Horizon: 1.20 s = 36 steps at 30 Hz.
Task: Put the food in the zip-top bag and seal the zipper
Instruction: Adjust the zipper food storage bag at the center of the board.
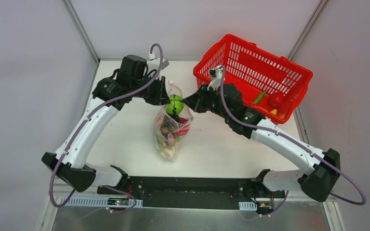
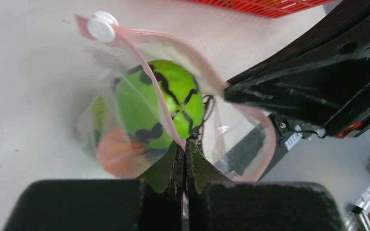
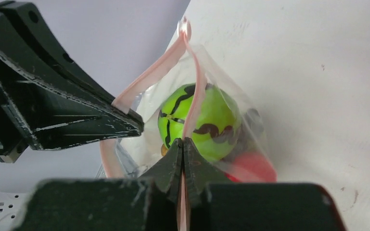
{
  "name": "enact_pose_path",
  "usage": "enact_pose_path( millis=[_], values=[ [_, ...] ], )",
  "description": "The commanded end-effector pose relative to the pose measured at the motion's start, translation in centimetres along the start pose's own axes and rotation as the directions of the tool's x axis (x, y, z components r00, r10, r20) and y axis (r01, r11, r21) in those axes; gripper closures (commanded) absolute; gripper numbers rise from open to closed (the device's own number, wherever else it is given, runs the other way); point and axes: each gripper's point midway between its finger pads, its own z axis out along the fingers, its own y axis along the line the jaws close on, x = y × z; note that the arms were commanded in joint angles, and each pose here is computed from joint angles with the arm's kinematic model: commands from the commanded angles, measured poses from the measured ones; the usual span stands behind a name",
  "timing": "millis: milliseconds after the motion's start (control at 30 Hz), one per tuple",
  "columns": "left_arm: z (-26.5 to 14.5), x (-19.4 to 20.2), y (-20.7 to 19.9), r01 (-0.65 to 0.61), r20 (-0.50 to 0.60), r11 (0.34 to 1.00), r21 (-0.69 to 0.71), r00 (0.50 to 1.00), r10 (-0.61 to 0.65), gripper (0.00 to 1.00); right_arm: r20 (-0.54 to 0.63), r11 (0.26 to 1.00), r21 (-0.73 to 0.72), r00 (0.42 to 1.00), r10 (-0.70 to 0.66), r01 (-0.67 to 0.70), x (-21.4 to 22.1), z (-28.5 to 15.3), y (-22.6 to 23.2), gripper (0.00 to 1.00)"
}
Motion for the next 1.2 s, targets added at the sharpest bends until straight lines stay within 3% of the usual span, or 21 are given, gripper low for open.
enact_pose_path(
  millis=[0,133,267,400,567,867,1167],
  values=[
    [0.8,-2.5,-3.4,0.005,0.051,0.983,0.184,0.999,-0.015,1.00,0.103,0.973,-0.201,0.986,0.134,-0.112,-2.9,-0.5,4.6,1.00],
    [0.6,-2.5,-4.7,-0.010,0.049,0.968,0.250,0.999,-0.003,1.00,0.143,0.959,-0.256,0.976,0.165,-0.125,-4.0,-0.7,5.8,1.00],
    [1.0,-2.2,-5.2,0.000,0.030,0.960,0.279,1.000,-0.008,1.00,0.112,0.947,-0.289,0.978,0.177,-0.138,-3.3,-0.1,6.5,1.00],
    [1.1,-2.4,-6.8,0.002,0.062,0.922,0.387,0.998,-0.028,1.00,0.113,0.961,-0.219,0.974,0.195,-0.167,-2.3,1.2,5.2,1.00],
    [1.7,-2.1,-6.9,-0.002,0.061,0.915,0.404,0.998,-0.024,1.00,0.141,0.978,-0.135,0.974,0.176,-0.157,-1.7,1.8,3.7,1.00],
    [0.8,-1.0,-3.1,-0.093,0.061,0.977,0.191,0.995,0.082,1.00,0.133,0.988,-0.154,0.990,0.047,-0.026,-1.4,-1.4,4.5,1.00],
    [-2.1,-3.3,-3.7,-0.198,0.202,0.965,0.172,0.966,0.162,1.00,0.078,0.960,-0.271,0.996,-0.045,0.065,-0.9,-5.4,6.8,1.00]
  ],
)
